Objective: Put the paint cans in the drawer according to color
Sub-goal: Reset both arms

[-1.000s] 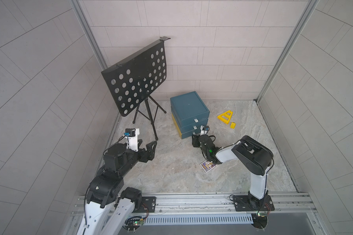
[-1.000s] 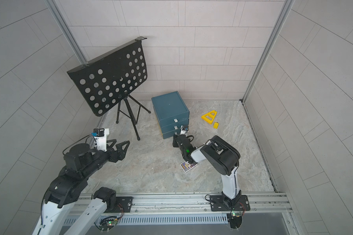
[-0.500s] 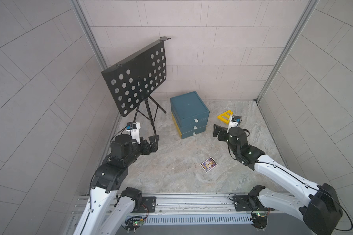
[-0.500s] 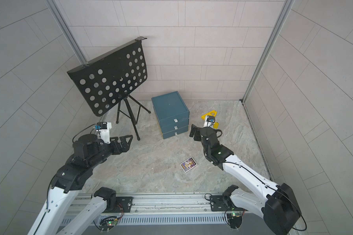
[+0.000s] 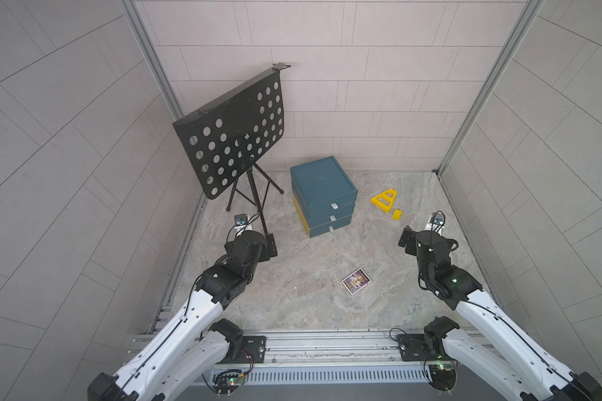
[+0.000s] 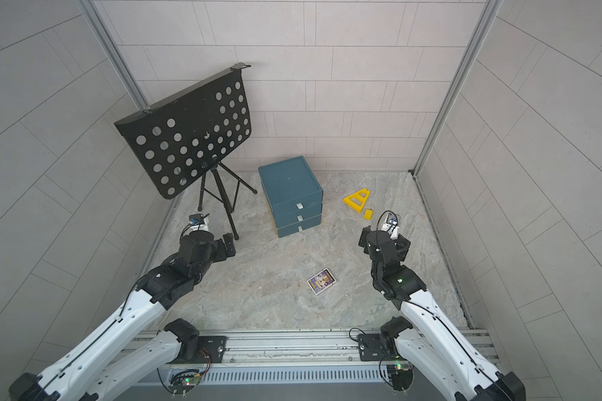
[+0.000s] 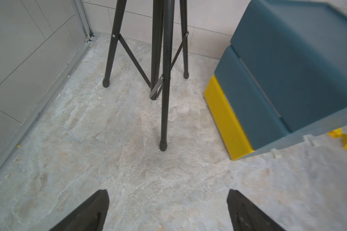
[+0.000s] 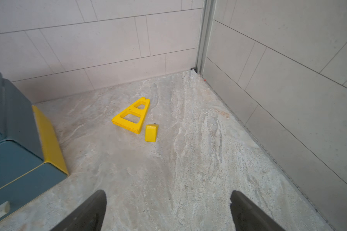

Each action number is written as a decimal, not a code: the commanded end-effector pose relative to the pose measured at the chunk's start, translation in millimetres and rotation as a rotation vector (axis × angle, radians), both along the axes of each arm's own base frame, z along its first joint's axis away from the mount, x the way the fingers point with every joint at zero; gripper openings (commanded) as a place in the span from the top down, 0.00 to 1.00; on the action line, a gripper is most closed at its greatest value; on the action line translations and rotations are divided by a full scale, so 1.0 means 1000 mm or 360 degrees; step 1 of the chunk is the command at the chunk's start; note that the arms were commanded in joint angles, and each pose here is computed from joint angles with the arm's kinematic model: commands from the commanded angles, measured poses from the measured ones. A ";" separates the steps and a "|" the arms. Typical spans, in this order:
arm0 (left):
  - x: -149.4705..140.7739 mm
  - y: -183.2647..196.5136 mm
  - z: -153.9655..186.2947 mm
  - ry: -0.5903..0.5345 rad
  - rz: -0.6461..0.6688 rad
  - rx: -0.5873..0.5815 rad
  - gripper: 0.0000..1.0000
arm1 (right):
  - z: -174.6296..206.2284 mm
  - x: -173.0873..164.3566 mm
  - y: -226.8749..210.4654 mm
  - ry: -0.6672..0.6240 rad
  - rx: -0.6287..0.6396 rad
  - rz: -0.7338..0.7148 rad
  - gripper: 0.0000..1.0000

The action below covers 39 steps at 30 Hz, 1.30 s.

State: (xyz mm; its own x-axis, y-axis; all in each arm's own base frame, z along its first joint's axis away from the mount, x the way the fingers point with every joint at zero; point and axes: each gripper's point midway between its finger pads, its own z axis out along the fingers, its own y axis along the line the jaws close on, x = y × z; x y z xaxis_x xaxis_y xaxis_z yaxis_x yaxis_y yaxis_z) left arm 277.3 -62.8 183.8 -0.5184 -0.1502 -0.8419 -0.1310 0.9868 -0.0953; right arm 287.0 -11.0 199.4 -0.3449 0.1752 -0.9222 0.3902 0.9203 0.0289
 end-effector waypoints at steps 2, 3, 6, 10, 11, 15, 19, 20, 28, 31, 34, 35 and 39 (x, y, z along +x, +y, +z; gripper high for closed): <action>0.023 0.008 0.006 -0.0290 0.0037 0.0213 0.00 | -0.011 0.011 -0.012 -0.0114 -0.0142 -0.0009 0.00; 0.026 0.009 0.000 -0.0310 0.0036 0.0255 0.00 | -0.014 0.013 -0.017 -0.0148 -0.0175 -0.0047 0.00; 0.035 0.012 -0.012 -0.0281 0.0024 0.0396 0.00 | -0.031 0.024 -0.026 -0.0129 -0.0232 -0.0083 0.00; 0.052 0.014 -0.028 -0.0082 -0.0056 0.0583 0.00 | -0.054 0.043 -0.027 -0.0177 -0.0383 -0.0071 0.00; 0.057 0.014 -0.030 -0.0065 -0.0074 0.0605 0.00 | -0.058 0.048 -0.026 -0.0212 -0.0393 -0.0066 0.00; 0.066 0.025 -0.025 -0.0263 -0.0032 0.0577 0.00 | -0.064 0.065 -0.021 -0.0217 -0.0512 -0.0014 0.00; 0.067 0.053 -0.024 -0.0478 0.0051 0.0487 0.00 | -0.078 0.071 -0.031 -0.0276 -0.0467 -0.0027 0.00; 0.069 0.057 -0.024 -0.0485 0.0058 0.0469 0.00 | -0.077 0.071 -0.031 -0.0276 -0.0465 -0.0025 0.00; 0.078 0.066 -0.063 -0.0442 0.0021 0.0452 0.00 | -0.089 0.072 -0.022 -0.0268 -0.0435 0.0082 0.00; 0.085 0.066 -0.075 -0.0406 0.0024 0.0460 0.00 | -0.090 0.072 -0.022 -0.0269 -0.0448 0.0082 0.00; 0.093 0.082 -0.089 -0.0354 0.0176 0.0456 0.00 | -0.090 0.074 -0.023 -0.0265 -0.0456 0.0066 0.00; 0.100 0.091 -0.088 -0.0362 0.0260 0.0450 0.00 | -0.090 0.075 -0.024 -0.0262 -0.0459 0.0061 0.00; 0.114 0.094 -0.096 -0.0183 0.0183 0.0357 0.00 | -0.093 0.081 -0.029 -0.0189 -0.0442 0.0025 0.00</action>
State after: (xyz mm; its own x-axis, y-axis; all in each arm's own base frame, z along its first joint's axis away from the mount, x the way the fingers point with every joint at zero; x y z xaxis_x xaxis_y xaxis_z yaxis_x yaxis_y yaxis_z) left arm 379.1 26.2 70.4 -0.4368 0.0510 -0.8981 -0.2322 0.9582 0.1673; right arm 364.5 -34.7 103.5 -0.2217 -0.1037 -0.9696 0.3618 0.9146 -0.1806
